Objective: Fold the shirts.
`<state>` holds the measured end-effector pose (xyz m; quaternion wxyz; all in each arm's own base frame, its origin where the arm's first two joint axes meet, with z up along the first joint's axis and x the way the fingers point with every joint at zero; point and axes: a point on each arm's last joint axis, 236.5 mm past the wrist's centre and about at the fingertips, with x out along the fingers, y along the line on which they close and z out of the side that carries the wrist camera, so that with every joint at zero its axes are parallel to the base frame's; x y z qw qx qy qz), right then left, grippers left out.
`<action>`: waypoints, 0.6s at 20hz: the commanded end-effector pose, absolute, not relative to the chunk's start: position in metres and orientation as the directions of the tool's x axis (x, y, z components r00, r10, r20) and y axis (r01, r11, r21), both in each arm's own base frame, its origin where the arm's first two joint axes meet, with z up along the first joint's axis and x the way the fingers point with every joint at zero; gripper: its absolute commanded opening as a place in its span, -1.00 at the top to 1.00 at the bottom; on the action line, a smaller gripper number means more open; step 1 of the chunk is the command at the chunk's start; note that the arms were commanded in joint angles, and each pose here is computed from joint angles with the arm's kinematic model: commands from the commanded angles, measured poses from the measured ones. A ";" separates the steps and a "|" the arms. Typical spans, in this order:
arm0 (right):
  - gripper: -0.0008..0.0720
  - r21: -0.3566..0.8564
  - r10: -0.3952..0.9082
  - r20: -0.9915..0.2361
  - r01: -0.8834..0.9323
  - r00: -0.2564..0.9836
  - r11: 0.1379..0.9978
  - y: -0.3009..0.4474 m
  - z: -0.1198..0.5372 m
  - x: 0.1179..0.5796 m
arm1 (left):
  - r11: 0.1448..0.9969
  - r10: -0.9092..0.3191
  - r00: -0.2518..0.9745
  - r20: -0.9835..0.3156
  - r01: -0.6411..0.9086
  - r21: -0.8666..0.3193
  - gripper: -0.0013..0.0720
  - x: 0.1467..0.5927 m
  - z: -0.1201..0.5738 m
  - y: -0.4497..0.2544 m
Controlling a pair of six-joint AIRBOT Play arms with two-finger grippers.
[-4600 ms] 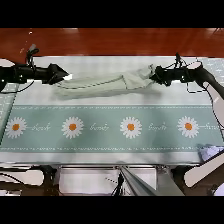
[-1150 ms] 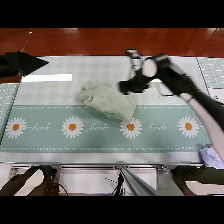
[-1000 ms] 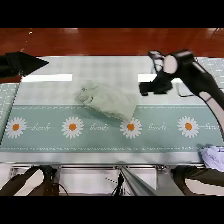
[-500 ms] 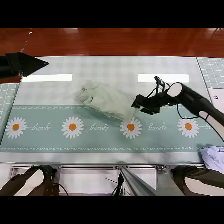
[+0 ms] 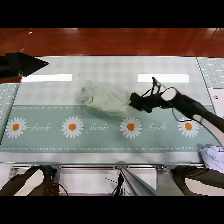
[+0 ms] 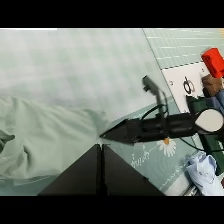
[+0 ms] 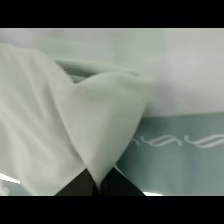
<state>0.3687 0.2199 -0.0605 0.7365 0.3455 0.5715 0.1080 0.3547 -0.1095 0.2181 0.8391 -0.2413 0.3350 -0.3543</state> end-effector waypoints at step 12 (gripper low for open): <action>0.90 0.439 0.142 -0.835 0.488 0.531 0.754 -0.039 0.112 0.236 | 0.546 -0.837 0.356 -0.415 0.497 -0.675 0.90 0.360 0.180 -0.176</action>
